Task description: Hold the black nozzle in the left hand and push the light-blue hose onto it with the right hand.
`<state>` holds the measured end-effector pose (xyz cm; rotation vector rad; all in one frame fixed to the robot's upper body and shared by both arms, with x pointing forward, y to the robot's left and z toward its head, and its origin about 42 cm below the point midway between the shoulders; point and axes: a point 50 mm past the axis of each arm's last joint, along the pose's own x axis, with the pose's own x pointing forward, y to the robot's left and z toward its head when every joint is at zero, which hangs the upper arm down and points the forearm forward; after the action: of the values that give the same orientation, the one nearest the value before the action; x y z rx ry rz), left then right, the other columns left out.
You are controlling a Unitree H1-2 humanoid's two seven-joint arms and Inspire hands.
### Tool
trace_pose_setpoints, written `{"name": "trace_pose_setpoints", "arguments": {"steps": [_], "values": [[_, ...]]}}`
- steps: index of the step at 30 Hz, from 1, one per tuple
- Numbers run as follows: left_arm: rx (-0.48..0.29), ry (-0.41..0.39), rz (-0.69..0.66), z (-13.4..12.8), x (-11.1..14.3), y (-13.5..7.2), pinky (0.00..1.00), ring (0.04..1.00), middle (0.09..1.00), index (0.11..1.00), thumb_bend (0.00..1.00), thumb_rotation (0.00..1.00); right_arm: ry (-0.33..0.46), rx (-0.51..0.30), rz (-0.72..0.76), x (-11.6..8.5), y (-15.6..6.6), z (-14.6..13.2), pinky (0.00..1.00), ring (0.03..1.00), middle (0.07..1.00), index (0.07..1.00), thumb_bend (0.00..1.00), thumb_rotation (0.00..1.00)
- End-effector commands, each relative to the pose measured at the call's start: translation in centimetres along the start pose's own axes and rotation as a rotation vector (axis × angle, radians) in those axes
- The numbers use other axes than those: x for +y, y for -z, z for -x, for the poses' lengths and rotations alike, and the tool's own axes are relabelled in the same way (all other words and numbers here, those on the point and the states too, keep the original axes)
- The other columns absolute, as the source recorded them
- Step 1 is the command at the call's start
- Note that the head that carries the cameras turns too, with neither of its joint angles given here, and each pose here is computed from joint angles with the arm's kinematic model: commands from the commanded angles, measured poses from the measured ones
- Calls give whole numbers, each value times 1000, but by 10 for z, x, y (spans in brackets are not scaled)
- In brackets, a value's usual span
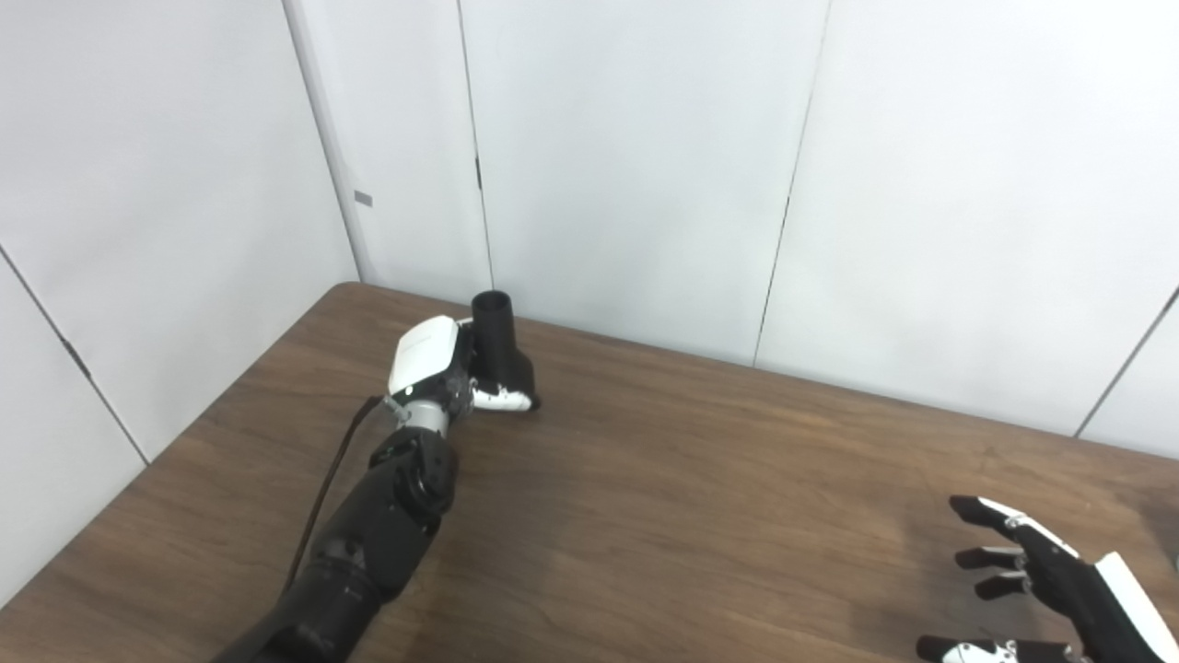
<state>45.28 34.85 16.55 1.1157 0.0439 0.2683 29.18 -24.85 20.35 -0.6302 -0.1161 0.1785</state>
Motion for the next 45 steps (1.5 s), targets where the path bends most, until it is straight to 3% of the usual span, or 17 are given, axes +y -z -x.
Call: {"name": "trace_pose_setpoints", "arguments": {"steps": [1,7,15,19,23,28,29,32,37,40,45], "values": [[4,90,-41,6,-18,2,489,523,531,466,521,0,33,-54,14,-11,-14,-4,583,711,850,813,747,0],[-10,105,-128,8,-21,7,353,449,480,490,526,0,33,-52,12,-11,-12,-6,593,708,853,816,729,0],[-70,134,-192,19,-33,16,344,438,478,488,527,0,37,-40,13,-10,-12,-8,590,717,852,829,726,0],[-136,156,-183,33,-43,10,254,389,461,488,527,0,38,-50,15,-8,-12,-9,584,714,841,829,727,0],[-266,167,-94,53,-59,-9,274,404,425,503,524,0,50,-86,25,-3,-6,-14,566,690,817,812,748,0],[-499,174,11,82,-78,-46,288,380,397,503,520,0,71,-106,4,2,6,-21,551,697,813,801,763,7],[-553,179,22,88,-82,-55,282,376,434,493,524,0,74,-104,0,3,8,-22,555,703,817,806,759,38],[-682,189,42,103,-92,-75,262,385,397,503,520,0,83,-112,-6,3,14,-25,553,711,827,814,745,96],[-817,214,97,120,-111,-103,247,373,394,501,520,0,123,-174,-55,4,15,-29,547,714,809,791,732,65],[-875,248,103,128,-122,-117,239,353,463,484,526,0,152,-171,-55,3,13,-31,558,718,801,786,715,92],[-945,299,70,138,-140,-130,251,380,400,502,520,0,171,-179,-52,1,13,-33,567,702,802,780,710,143]]}}
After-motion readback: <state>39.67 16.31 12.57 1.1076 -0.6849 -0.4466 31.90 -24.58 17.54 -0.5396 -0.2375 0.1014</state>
